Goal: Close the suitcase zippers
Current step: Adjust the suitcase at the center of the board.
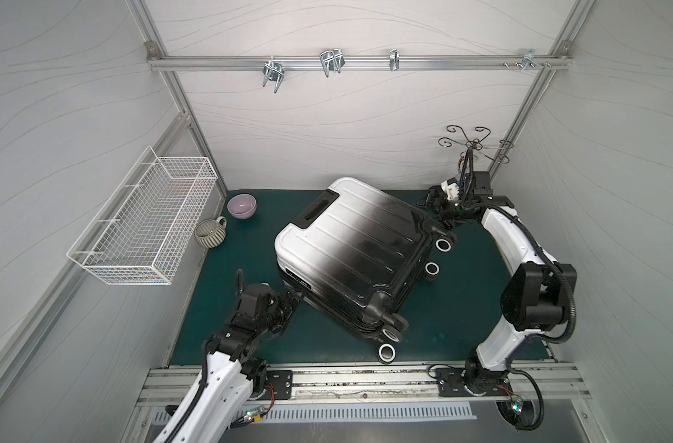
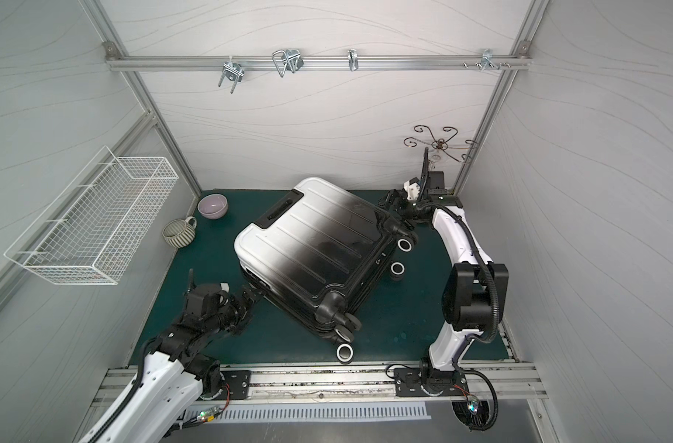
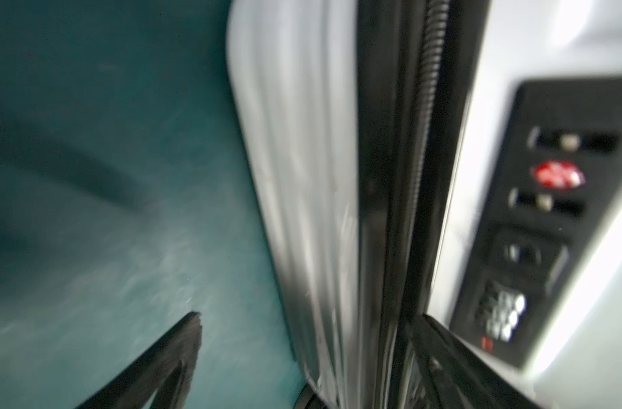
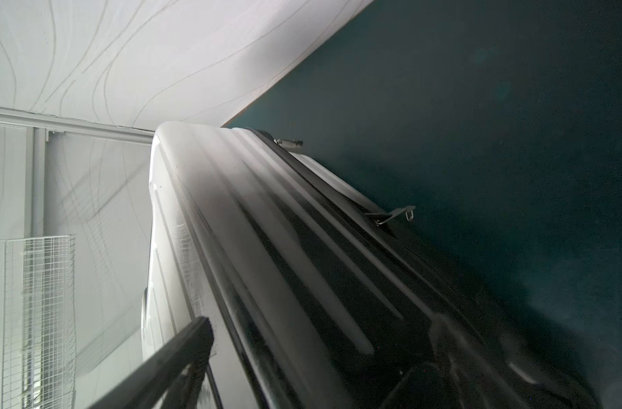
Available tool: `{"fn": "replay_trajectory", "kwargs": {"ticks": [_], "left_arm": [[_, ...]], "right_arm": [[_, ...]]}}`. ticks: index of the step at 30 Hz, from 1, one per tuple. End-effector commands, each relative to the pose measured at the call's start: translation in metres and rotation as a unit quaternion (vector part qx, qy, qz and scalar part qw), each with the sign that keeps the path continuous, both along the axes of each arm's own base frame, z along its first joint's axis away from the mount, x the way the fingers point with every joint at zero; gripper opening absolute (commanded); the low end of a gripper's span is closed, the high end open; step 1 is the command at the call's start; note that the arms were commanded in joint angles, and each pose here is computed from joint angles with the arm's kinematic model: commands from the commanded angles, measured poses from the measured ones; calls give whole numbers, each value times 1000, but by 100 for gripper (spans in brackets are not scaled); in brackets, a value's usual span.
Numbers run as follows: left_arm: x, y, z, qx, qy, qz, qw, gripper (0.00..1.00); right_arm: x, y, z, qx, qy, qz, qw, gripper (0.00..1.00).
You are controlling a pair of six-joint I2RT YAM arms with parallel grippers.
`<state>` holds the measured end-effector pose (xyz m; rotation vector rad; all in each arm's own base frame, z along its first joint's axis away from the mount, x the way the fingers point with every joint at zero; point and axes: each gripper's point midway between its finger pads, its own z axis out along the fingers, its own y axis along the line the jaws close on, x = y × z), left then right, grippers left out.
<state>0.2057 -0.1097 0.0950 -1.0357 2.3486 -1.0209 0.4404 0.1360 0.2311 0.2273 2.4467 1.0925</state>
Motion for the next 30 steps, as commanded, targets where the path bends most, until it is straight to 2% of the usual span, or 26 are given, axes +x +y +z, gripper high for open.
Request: {"fn": "replay_trajectory", "kwargs": {"ticks": [1,4,7,11,14,17,23,27,30], "left_arm": [[54,-19,48,-22,-98,-10,995,92],[82,-21,64,-5,-125,-5,992,91],[114,-3,96,28,-170,17,985,92],[163,39,118,55,-166,49,983,90],[196,39,138,72,-162,13,984,91],[218,25,149,88,-150,-42,984,91],[241,3,154,144,-127,-135,972,92],[238,20,163,210,-114,-132,962,93],[221,32,186,264,-119,-116,950,94]], "right_arm": [[-14,6,22,34,-19,14,999,98],[-26,6,23,42,-15,14,999,98],[-42,12,26,67,-8,19,998,98],[-75,31,18,65,7,43,997,97],[-111,54,5,48,23,70,996,97],[-144,72,-7,36,35,77,996,97],[-195,108,-10,50,54,141,987,98],[-196,90,1,48,35,137,989,98],[-191,67,7,46,18,118,992,98]]}}
